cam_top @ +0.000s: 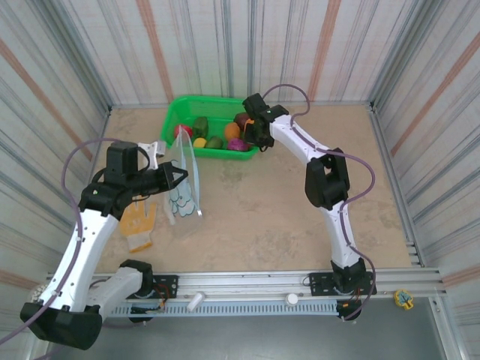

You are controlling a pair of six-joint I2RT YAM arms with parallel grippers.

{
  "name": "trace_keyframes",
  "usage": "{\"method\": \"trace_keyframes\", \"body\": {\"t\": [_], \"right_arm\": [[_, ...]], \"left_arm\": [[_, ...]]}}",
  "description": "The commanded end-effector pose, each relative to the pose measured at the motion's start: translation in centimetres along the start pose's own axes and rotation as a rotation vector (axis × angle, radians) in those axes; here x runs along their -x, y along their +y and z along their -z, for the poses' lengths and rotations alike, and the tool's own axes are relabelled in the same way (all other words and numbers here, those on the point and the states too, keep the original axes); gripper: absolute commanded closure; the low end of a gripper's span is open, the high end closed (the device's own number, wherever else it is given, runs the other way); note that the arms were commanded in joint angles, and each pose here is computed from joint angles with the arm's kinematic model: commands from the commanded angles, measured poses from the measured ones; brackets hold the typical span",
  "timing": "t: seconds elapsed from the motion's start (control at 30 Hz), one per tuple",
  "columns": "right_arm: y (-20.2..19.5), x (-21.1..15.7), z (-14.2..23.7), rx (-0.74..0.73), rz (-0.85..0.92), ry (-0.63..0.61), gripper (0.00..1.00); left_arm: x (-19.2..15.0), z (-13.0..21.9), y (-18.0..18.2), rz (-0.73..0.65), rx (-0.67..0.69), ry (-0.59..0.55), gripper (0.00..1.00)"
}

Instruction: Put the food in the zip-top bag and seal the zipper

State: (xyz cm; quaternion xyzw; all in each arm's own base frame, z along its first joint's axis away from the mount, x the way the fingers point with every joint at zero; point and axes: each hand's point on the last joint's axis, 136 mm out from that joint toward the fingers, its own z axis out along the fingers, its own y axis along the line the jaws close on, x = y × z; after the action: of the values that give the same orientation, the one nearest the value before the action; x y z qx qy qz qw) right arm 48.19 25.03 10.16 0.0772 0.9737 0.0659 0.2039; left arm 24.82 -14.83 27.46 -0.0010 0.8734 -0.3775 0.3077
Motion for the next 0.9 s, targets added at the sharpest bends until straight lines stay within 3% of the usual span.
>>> {"method": "trace_keyframes", "body": {"t": [0.0, 0.1, 0.43, 0.53, 0.67, 0.8, 0.87], "right_arm": [[-3.8, -1.8, 0.4, -0.132, 0.023, 0.046, 1.0], [-6.5, -2.2, 1.2, -0.176, 0.008, 0.048, 1.0], [-21.8, -5.5, 3.5, -0.331, -0.183, 0.069, 1.0], [-20.8, -5.3, 5.0, -0.263, -0.157, 0.048, 1.0], [-18.9, -4.4, 7.8, -0.24, -0.106, -0.031, 0.91], [-14.3, -5.0, 8.6, -0.071, -0.021, -0.051, 0.81], [-12.0, -6.2, 8.2, 0.023, 0.008, -0.001, 0.79]], "left_arm": [[0.3, 0.3, -0.5, -0.022, -0.027, -0.019, 1.0], [0.5, 0.4, -0.6, -0.028, -0.028, -0.031, 1.0], [0.8, 0.5, -1.0, -0.049, -0.039, -0.035, 1.0], [0.3, -0.3, -1.1, -0.036, -0.079, -0.007, 1.0], [-0.9, -2.2, -1.8, -0.037, -0.133, 0.045, 1.0], [-3.1, -5.4, -2.8, -0.062, -0.136, 0.134, 1.0], [-4.0, -6.9, -3.1, -0.038, -0.158, 0.167, 1.0]]}}
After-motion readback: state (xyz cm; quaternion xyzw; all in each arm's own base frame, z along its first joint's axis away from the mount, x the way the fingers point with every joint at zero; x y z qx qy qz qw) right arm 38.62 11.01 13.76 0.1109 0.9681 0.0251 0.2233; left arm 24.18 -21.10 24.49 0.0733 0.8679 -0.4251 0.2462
